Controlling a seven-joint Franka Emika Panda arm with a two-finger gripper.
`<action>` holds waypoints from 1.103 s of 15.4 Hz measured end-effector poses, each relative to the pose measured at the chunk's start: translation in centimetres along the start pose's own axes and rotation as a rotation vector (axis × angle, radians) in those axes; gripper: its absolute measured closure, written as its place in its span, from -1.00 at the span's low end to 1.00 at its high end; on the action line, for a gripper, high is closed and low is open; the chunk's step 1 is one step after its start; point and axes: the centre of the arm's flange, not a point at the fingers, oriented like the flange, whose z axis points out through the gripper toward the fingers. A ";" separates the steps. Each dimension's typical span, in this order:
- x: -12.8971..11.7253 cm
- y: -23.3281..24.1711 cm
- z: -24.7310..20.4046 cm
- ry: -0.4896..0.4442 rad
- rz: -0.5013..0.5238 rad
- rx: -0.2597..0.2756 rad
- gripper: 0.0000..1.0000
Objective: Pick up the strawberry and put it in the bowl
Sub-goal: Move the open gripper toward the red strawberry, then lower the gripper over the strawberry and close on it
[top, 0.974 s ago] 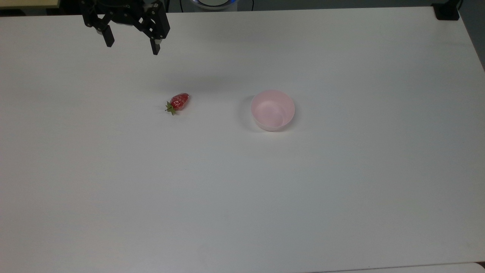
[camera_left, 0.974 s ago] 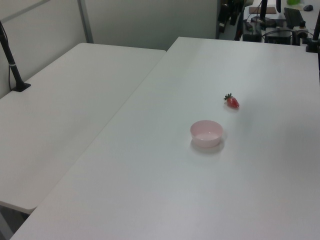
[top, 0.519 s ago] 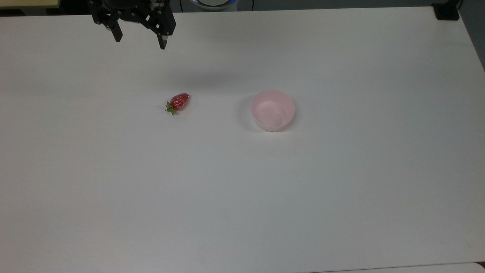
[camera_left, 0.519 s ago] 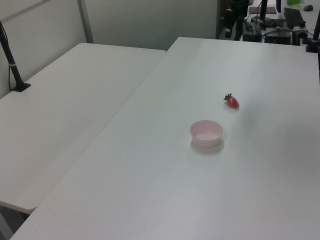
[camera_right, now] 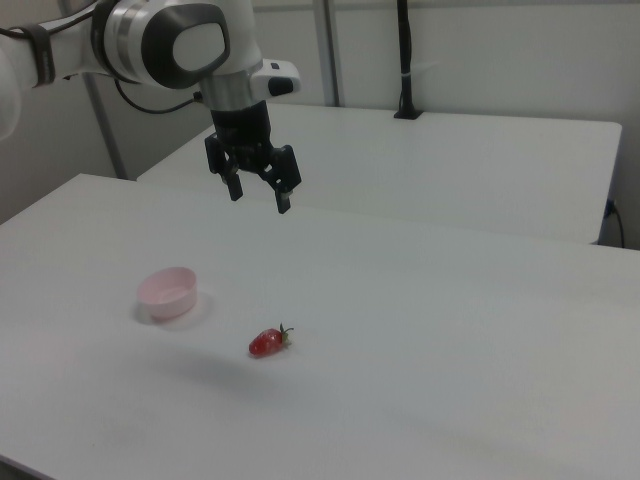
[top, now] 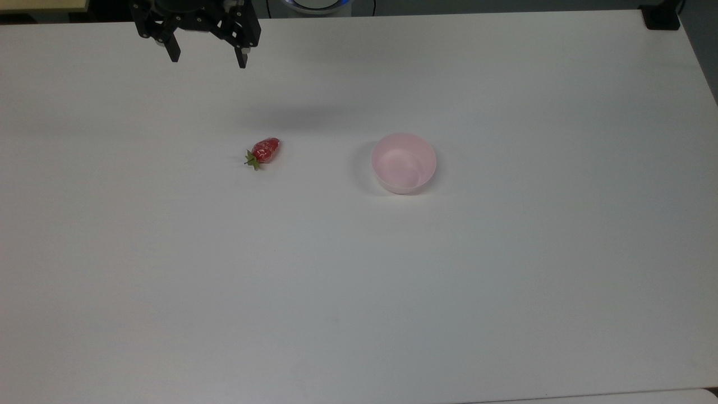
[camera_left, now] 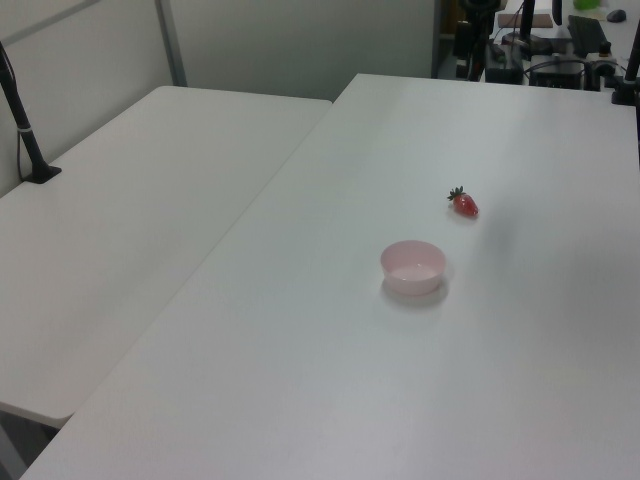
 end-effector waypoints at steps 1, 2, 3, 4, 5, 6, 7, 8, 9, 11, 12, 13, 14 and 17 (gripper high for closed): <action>0.0 0.0 0.1 -0.006 -0.018 0.001 -1.00; -0.1 0.0 0.3 -0.018 -0.029 0.002 -1.00; -0.3 0.0 0.6 -0.034 -0.031 0.003 -1.00; -0.4 -0.1 1.1 -0.053 -0.032 0.005 -1.00; -0.6 0.0 1.9 -0.073 -0.032 0.008 -1.00; -0.8 0.0 3.0 -0.095 -0.030 0.010 -1.00; -0.9 0.2 4.0 -0.114 -0.024 0.011 -1.00; -0.8 0.5 4.9 -0.115 -0.015 0.010 -1.00; -0.6 0.8 5.9 -0.102 -0.001 0.006 -1.00; -0.1 1.3 9.1 -0.073 0.039 -0.003 -1.00; 0.0 1.4 11.0 -0.057 0.050 -0.007 -1.00; 0.0 1.4 12.9 -0.039 0.062 -0.011 -1.00; -0.1 1.4 14.6 -0.022 0.072 -0.015 -1.00; -0.5 0.5 18.8 -0.016 0.096 -0.022 -1.00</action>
